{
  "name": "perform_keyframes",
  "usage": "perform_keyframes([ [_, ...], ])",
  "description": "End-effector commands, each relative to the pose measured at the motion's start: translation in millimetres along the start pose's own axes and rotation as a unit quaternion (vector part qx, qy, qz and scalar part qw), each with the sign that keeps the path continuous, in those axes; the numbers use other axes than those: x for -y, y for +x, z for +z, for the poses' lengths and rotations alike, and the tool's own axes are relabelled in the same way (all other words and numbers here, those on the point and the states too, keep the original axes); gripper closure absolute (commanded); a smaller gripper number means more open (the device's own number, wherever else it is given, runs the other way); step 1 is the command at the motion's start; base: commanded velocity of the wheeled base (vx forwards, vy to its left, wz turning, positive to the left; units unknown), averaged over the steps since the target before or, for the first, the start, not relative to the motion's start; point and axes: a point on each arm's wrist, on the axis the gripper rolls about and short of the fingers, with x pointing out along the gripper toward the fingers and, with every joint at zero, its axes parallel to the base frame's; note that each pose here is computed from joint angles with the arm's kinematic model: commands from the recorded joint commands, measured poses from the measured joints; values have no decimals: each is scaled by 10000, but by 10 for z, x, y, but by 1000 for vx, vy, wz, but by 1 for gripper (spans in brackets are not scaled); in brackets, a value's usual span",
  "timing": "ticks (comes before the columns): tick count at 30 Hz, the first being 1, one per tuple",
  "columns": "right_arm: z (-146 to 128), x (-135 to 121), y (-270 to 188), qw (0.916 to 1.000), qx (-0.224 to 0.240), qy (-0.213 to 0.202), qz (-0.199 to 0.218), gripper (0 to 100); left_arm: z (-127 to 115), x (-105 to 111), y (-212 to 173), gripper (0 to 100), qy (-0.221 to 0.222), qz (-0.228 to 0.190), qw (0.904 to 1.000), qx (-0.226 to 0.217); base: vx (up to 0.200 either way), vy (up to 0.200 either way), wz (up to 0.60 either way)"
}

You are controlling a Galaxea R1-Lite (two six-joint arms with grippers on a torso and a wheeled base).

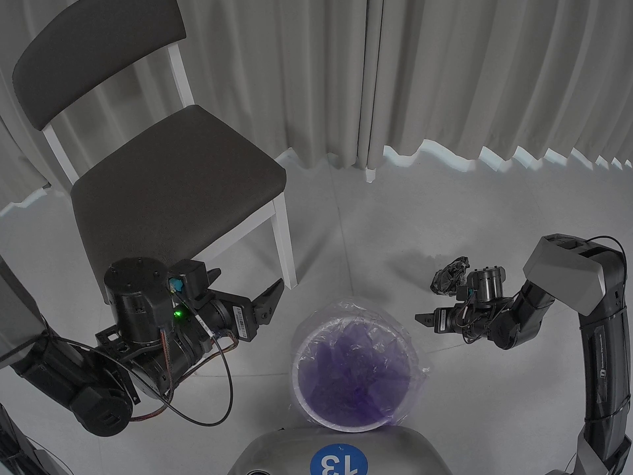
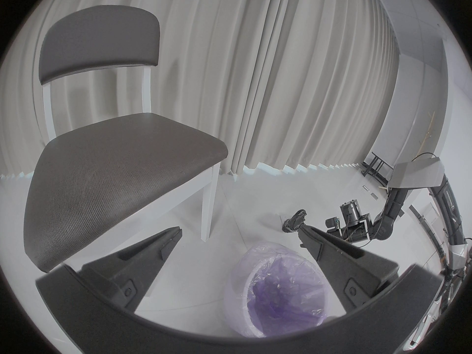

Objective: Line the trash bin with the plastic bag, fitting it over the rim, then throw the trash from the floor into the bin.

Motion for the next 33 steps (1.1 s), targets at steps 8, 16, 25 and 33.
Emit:
perform_keyframes([
  [8,164,284,59,9989,348,177,-272,0,4,18,-7,0,13,-47,10000,47,0,0,0],
  [16,317,412,-35,9971,583,297,-381,0,89,74,31,0,-80,-192,9985,500,0,0,0],
  [25,389,474,-81,9961,701,325,-434,0,15,33,54,0,-83,-128,9987,484,133,133,0],
  [33,486,564,-125,9942,867,370,-521,0,19,54,19,0,-75,-196,9987,469,75,75,0],
])
